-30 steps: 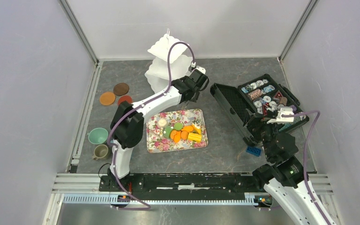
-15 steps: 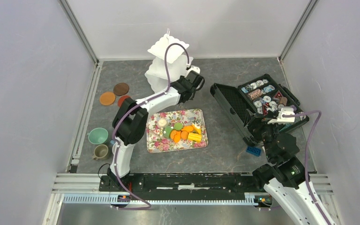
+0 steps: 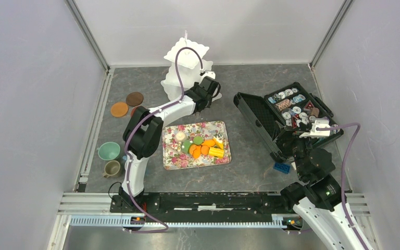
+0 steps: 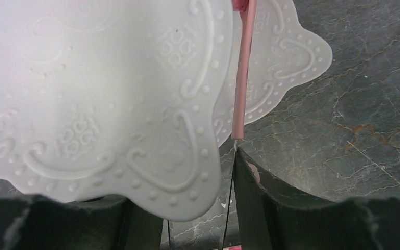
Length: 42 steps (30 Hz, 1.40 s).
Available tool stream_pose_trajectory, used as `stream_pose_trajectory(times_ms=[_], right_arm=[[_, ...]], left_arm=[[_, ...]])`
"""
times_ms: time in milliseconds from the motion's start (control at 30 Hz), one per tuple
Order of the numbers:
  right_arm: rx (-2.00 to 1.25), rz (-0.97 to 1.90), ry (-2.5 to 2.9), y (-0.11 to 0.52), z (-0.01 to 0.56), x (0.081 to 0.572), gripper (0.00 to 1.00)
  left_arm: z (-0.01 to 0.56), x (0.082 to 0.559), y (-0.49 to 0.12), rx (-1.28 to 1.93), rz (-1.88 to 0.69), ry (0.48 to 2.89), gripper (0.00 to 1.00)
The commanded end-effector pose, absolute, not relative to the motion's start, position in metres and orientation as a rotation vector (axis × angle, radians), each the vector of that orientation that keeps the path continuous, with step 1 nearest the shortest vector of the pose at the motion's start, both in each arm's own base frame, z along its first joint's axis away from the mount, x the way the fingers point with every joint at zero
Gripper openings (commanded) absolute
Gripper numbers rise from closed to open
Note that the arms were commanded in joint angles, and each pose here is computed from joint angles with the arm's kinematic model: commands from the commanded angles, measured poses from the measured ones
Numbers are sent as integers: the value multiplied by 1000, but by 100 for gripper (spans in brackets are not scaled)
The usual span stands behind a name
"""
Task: Serve the afternoon tea
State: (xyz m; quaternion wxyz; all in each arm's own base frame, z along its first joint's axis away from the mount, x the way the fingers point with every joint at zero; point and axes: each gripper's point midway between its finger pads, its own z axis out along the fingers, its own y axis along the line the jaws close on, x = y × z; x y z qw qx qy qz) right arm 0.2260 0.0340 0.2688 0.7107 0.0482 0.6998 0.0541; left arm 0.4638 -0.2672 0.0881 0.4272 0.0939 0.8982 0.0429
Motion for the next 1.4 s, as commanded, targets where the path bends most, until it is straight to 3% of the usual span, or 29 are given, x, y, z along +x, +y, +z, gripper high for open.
stream_pose_trajectory(times_ms=[0, 533, 1367], right_arm=[[134, 123, 1501, 28, 290, 221, 98], [123, 133, 1508, 33, 288, 226, 98], [124, 162, 1522, 39, 276, 228, 98]], left_arm=[[97, 484, -272, 155, 54, 2194, 50], [93, 480, -264, 178, 59, 2226, 65], [105, 441, -253, 183, -18, 2243, 65]])
